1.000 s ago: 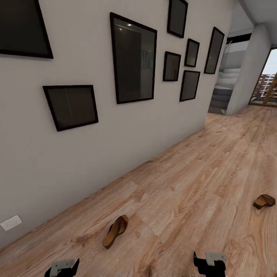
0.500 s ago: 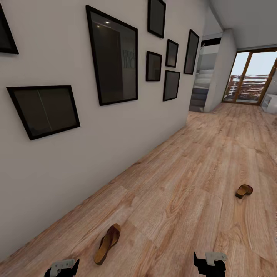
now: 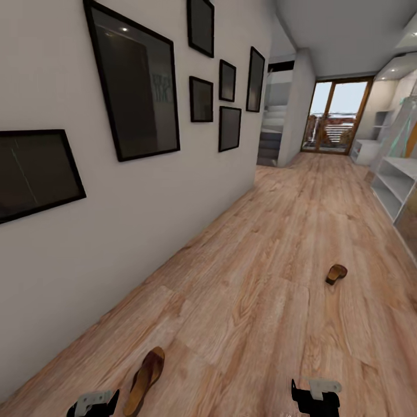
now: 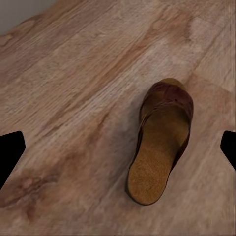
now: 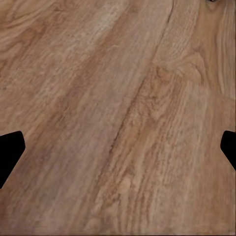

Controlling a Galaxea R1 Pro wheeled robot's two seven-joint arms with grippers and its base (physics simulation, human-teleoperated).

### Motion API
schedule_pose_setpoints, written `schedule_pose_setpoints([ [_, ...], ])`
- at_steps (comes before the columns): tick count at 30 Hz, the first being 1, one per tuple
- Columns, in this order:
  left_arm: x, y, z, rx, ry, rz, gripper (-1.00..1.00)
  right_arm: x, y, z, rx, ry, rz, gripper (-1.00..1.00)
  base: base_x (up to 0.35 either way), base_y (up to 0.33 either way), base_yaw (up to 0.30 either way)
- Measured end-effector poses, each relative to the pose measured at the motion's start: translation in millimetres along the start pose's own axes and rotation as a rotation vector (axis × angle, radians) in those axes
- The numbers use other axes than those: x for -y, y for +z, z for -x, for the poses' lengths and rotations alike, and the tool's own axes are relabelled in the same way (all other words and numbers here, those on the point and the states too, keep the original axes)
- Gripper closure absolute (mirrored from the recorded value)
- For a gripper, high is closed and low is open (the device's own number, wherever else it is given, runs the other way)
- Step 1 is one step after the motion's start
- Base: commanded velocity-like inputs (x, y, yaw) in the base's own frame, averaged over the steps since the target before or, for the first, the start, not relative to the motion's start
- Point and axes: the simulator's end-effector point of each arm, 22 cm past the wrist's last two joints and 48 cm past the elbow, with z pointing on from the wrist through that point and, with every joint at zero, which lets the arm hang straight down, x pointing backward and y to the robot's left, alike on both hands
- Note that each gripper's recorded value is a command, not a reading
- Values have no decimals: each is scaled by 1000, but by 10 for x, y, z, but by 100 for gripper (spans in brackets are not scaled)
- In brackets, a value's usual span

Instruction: Pick up the two gym shoes and the two sandals from the corridor floor and place them onto the hallstand (shoe rack) in the corridor, making sure they are on the rack and not on the floor. Arrange them so the two gym shoes are next to each other and the two sandals are next to each other.

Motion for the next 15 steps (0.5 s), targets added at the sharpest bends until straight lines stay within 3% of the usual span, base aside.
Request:
schedule_pose_setpoints([
  [15, -5, 0, 4, 1, 0, 1, -100, 4, 1, 4, 1, 0, -2, -100, 0, 0, -285],
])
